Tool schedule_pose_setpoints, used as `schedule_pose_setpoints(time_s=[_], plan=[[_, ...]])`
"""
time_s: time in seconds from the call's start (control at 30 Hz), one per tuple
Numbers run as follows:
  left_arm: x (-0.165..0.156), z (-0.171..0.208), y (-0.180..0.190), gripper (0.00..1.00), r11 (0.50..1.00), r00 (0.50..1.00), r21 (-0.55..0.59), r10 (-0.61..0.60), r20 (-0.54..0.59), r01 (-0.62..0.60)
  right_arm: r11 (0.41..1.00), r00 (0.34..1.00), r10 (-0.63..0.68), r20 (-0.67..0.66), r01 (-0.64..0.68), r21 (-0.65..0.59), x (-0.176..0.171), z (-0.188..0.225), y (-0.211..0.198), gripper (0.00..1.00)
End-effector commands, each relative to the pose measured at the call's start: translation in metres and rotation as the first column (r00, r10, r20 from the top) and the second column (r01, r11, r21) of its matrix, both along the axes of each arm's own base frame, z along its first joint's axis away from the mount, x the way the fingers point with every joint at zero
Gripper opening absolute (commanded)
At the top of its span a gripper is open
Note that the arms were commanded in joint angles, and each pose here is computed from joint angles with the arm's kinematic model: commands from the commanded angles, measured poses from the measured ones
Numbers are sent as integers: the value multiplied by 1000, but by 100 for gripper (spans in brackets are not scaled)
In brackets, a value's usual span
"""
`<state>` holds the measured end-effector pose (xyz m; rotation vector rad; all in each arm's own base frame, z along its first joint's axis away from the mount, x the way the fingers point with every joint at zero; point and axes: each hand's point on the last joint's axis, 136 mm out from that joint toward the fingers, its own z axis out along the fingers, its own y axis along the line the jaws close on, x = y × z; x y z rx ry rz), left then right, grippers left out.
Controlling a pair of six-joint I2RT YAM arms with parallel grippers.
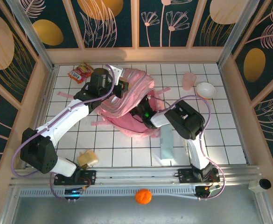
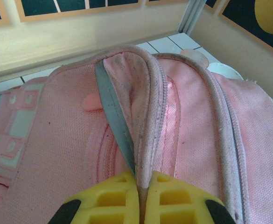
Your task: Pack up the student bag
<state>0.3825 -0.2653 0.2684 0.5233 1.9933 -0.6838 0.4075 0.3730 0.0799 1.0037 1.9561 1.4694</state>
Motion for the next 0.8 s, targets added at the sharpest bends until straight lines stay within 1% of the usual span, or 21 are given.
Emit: schedule_pose_setpoints(time_s=[0.0,0.13,0.27,0.37,0.5,0.67,0.77], plan=[[13,63,-2,0,994,982,-104,35,188,-15,998,1000,2,-20,-3,-70,-16,-5,-22,67],[15,52,4,0,995,983,-86,62,171,-48,996,1000,-1,0,1,-91,-39,5,-46,68],[17,44,11,0,994,982,-62,95,164,-86,992,999,35,18,-33,-119,-61,21,-61,68],[19,41,16,0,994,980,-41,106,169,-100,987,998,57,17,-54,-152,-80,28,-74,68],[19,31,20,0,993,979,0,114,170,-115,978,998,55,28,-48,-205,-102,43,-99,68],[16,5,23,0,992,983,60,96,156,-107,963,997,22,67,-3,-268,-121,72,-137,67],[10,-23,19,0,994,991,96,47,127,-59,949,995,10,101,23,-315,-125,91,-161,67]])
